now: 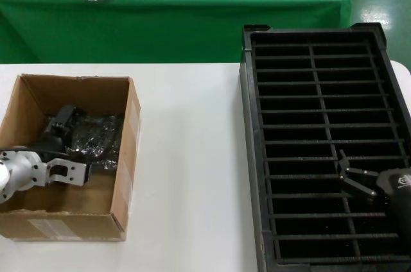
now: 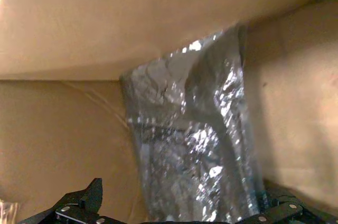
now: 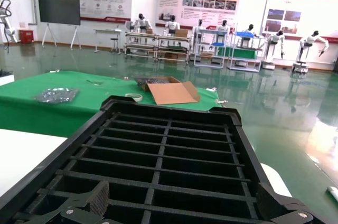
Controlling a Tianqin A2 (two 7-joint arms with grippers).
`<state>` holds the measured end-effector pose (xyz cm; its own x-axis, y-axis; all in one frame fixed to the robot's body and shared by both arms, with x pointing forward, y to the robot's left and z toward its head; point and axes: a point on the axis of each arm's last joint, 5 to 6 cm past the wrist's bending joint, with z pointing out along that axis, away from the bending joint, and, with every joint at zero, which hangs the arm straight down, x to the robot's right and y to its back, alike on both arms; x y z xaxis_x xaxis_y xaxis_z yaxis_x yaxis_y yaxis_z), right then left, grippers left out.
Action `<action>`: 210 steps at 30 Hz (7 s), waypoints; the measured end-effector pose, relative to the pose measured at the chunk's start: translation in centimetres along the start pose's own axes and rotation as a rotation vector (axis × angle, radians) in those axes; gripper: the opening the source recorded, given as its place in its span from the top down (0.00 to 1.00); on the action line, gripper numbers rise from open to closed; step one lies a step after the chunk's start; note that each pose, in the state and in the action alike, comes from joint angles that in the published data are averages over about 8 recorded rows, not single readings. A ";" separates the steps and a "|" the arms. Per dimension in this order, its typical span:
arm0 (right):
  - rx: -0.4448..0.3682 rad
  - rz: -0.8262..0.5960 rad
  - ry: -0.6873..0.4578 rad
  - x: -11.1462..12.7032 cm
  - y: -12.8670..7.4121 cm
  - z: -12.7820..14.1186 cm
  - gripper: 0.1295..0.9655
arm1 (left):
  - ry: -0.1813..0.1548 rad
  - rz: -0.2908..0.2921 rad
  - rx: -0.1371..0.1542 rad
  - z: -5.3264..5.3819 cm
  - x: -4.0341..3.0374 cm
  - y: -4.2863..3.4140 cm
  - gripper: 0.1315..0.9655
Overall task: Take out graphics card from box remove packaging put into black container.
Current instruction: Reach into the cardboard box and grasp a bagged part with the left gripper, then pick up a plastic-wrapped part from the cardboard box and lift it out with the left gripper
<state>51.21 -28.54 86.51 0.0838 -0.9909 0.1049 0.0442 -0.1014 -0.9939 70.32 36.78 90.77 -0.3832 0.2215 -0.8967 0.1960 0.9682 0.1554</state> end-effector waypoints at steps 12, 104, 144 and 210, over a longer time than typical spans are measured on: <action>0.000 0.000 0.000 0.0 0.0 0.0 0.00 | -0.080 0.028 -0.039 1.1 0.41 -0.16 0.06; 0.000 0.000 0.000 0.0 0.0 0.0 0.00 | -0.166 -0.061 -0.053 -2.2 1.86 -1.63 0.99; 0.000 0.000 0.000 0.0 0.0 0.0 0.00 | -0.008 -0.099 0.030 -4.8 3.35 -1.69 0.98; 0.000 0.000 0.000 0.0 0.0 0.0 0.00 | -0.282 -0.135 0.275 -22.7 -4.71 -8.45 0.99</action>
<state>51.21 -28.54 86.51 0.0838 -0.9909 0.1049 0.0443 -0.1015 -0.9939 50.00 30.19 103.09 -0.1673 0.0168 -0.9858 0.4090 0.9109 -0.0539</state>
